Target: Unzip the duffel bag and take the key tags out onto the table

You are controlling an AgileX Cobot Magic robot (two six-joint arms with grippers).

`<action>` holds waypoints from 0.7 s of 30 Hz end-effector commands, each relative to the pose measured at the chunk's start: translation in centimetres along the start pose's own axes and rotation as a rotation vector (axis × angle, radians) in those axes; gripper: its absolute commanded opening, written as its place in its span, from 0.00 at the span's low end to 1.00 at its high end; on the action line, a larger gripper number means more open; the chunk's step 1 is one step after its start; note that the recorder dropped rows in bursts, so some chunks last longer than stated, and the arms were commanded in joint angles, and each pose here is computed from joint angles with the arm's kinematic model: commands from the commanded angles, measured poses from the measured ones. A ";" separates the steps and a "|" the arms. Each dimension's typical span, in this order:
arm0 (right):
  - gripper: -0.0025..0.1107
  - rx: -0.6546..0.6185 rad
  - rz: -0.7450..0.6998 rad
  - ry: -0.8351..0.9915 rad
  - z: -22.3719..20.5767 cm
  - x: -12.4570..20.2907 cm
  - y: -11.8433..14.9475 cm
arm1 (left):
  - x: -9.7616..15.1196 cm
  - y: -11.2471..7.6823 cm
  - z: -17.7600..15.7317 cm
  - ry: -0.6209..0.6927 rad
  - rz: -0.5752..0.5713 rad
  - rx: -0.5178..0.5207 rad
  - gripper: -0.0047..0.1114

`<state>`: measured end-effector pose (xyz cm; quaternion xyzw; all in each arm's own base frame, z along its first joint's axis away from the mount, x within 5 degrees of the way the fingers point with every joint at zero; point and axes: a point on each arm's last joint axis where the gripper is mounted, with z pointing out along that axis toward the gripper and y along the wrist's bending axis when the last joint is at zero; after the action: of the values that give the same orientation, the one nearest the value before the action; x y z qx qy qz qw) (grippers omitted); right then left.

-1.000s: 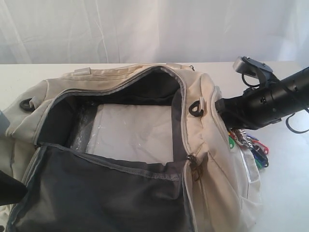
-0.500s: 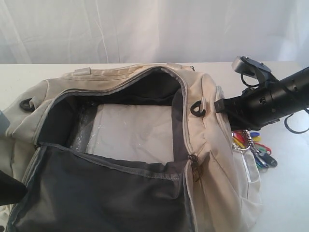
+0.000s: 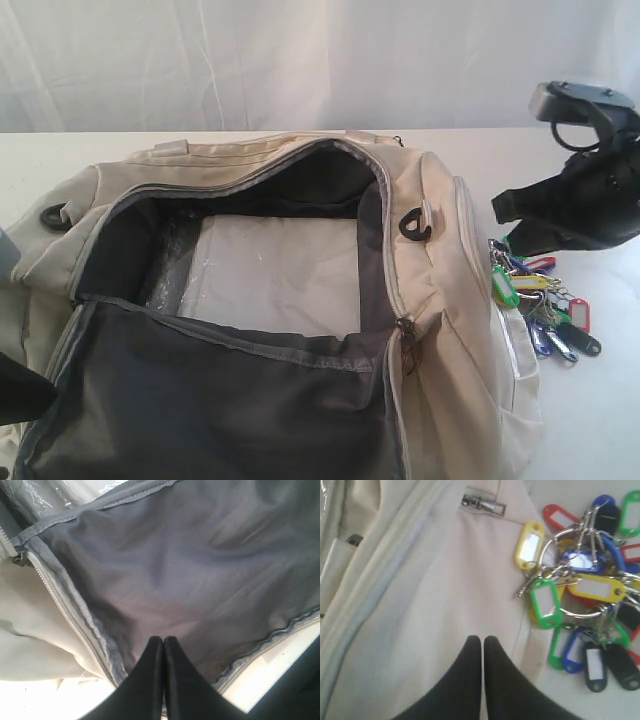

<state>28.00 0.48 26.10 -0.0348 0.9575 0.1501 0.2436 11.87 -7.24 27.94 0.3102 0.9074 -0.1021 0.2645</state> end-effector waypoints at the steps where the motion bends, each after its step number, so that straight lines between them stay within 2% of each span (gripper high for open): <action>1: 0.02 0.051 -0.014 -0.084 -3.2 0.4 0.7 | 0.1 -0.3 0.0 -0.002 -0.001 0.018 0.04; 4: 0.02 0.050 -0.041 -0.151 -6.0 2.4 2.0 | 0.1 -0.2 0.0 -0.008 0.002 0.016 0.04; 12: 0.02 0.106 -0.079 -0.391 -9.6 6.6 3.3 | -0.1 -0.1 0.0 -0.028 0.011 0.004 0.04; 15: 0.02 0.125 -0.085 -0.471 -10.2 7.7 3.4 | -0.2 -0.1 0.0 -0.034 0.023 -0.005 0.04; 18: 0.02 0.143 -0.078 -0.520 -10.1 8.6 3.3 | -0.5 0.2 0.0 -0.069 0.088 -0.033 0.04; 21: 0.02 0.146 -0.067 -0.543 -10.0 8.9 3.2 | -0.6 0.2 -0.1 -0.087 0.089 -0.038 0.04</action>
<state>15.33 0.66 31.19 -0.0207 0.8731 0.0773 0.4808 12.53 -7.33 28.35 0.3316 0.8873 -0.0874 0.3085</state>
